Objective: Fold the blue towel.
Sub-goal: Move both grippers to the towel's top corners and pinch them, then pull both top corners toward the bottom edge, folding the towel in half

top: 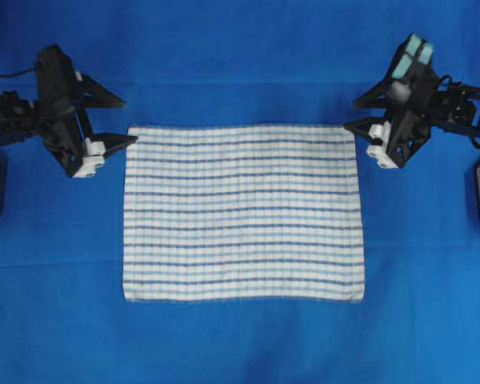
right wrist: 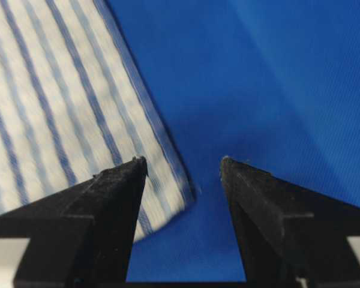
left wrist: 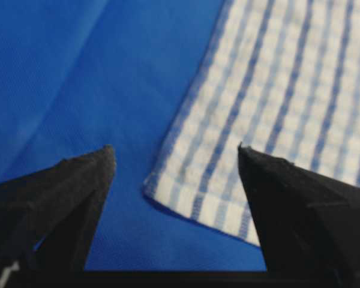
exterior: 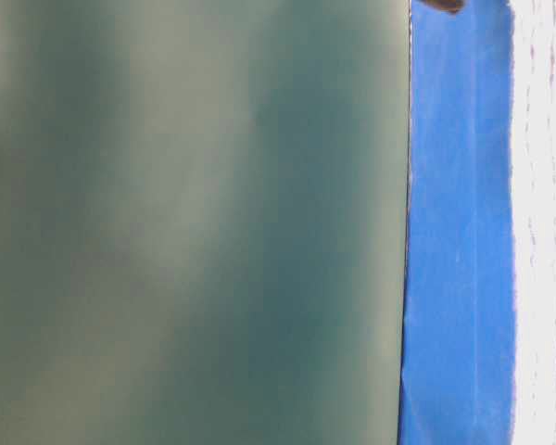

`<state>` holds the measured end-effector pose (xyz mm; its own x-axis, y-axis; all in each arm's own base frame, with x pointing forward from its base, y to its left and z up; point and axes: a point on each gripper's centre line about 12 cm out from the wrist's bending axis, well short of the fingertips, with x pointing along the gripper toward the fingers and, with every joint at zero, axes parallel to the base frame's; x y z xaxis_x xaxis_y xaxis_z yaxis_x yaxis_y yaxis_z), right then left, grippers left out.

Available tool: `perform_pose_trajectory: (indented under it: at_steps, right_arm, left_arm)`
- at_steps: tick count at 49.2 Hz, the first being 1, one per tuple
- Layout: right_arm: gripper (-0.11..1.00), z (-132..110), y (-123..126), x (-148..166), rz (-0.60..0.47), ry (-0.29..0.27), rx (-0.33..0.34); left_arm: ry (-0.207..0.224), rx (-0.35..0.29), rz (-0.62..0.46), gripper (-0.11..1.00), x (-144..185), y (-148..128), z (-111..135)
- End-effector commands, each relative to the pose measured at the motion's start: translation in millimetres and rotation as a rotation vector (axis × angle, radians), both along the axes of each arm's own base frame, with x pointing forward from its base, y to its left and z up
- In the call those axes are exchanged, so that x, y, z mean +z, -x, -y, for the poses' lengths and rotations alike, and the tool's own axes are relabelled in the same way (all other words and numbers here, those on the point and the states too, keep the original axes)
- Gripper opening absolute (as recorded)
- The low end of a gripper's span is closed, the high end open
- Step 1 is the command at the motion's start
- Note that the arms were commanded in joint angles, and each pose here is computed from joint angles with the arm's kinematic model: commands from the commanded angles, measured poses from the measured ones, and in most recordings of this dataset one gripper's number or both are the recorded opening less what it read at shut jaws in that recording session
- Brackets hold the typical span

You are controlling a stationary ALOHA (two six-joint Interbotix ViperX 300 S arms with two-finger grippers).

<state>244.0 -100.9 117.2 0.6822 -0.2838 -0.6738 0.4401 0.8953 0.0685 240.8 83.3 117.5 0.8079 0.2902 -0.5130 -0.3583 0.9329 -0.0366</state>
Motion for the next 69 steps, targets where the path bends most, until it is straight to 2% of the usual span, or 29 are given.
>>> perform_pose_trajectory:
  at_steps: [1,12,21,25,28,33,37,44,47,54,69]
  right_arm:
    - [0.58,3.3,-4.4,-3.8,-0.002,-0.004,-0.008]
    - [0.58,4.1,-6.3,-23.4,-0.053,-0.026,-0.01]
    - [0.57,4.7,-7.8,-29.8,-0.072,-0.035,-0.011]
    - [0.55,5.0,-8.5,-31.2,-0.076,-0.036,-0.011]
    - [0.48,4.9,-8.3,-32.4,-0.081,-0.037,-0.01]
    - [0.28,4.9,-8.1,-33.0,-0.083,-0.039,-0.011]
    - [0.08,4.8,-7.9,-32.8,-0.085,-0.039,-0.01]
    - [0.06,4.4,-8.1,-32.4,-0.083,-0.039,-0.009]
    - [0.06,4.8,-8.1,-32.2,-0.082,-0.039,-0.011]
    - [0.06,5.1,-8.6,-29.2,-0.07,-0.035,-0.012]
    - [0.06,5.1,-8.8,-1.1,0.012,-0.014,-0.022]
  left_arm:
    - [0.002,0.005,-0.006,0.77,-6.3,-7.6,-3.6]
    - [0.034,0.01,-0.102,0.77,-36.0,-10.0,-5.8]
    - [0.041,0.01,-0.122,0.76,-42.6,-12.1,-6.5]
    - [0.041,0.01,-0.124,0.75,-42.5,-12.0,-6.5]
    - [0.046,0.01,-0.133,0.74,-43.7,-10.8,-6.0]
    - [0.057,0.006,-0.159,0.63,-46.1,-8.9,-3.9]
    - [0.062,-0.004,-0.178,0.43,-47.7,-8.5,-1.4]
    - [0.06,-0.026,-0.189,0.12,-47.8,-10.9,2.7]
    - [0.058,-0.034,-0.191,0.04,-47.9,-11.3,4.3]
    - [0.054,-0.037,-0.181,0.03,-45.1,-12.1,4.9]
    - [0.007,-0.057,-0.14,0.03,-14.0,-18.2,1.7]
